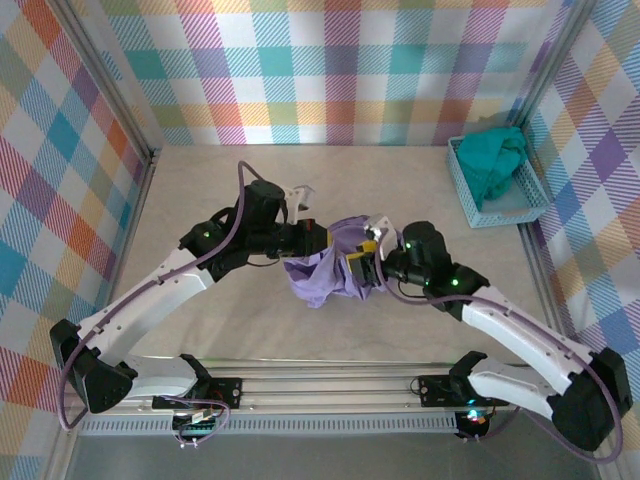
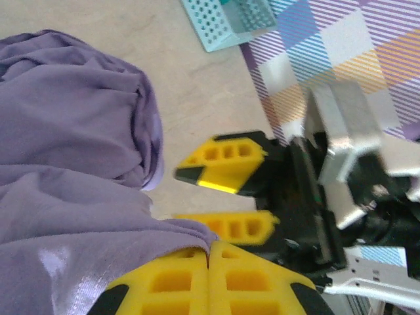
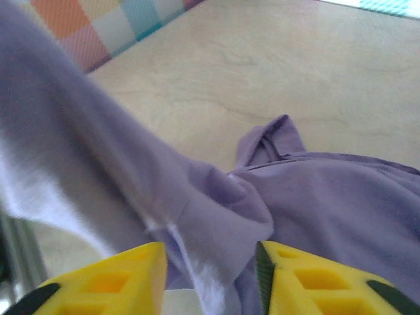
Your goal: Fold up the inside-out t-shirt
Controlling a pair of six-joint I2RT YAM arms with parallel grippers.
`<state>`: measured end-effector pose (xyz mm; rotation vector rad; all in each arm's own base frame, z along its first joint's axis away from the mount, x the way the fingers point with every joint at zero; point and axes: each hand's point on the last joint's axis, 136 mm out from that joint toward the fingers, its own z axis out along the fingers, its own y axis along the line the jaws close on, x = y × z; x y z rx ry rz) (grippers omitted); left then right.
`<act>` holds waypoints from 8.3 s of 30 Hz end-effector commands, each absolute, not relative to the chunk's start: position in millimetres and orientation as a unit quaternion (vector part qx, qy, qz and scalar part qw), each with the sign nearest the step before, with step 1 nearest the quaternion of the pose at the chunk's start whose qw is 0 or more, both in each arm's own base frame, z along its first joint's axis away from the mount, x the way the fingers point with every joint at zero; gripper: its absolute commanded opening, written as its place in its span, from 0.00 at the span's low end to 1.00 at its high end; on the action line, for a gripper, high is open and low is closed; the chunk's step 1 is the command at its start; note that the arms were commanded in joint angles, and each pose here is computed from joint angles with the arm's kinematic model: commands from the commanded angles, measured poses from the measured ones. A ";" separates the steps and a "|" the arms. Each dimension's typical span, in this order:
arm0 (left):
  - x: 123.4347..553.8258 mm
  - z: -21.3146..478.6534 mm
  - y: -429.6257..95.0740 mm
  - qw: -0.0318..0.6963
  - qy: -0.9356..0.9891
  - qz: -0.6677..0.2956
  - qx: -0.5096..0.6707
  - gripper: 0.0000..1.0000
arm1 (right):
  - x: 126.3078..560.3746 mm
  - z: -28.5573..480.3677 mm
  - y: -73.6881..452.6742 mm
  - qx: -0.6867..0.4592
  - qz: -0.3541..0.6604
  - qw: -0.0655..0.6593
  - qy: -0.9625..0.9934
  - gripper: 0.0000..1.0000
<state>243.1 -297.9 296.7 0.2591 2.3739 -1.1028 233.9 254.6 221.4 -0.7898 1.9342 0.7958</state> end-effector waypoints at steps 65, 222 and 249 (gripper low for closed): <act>241.9 250.2 -278.4 0.303 0.832 -0.416 0.207 0.37 | 226.3 275.1 282.5 -0.360 0.590 0.371 0.620 0.00; 308.4 237.7 -298.7 0.220 0.843 -0.490 0.022 0.65 | 229.5 265.0 263.6 -0.417 0.499 0.455 0.608 0.00; 302.8 268.6 -266.8 0.390 0.808 -0.435 0.072 0.00 | 231.4 235.7 235.5 -0.320 0.443 0.471 0.692 0.00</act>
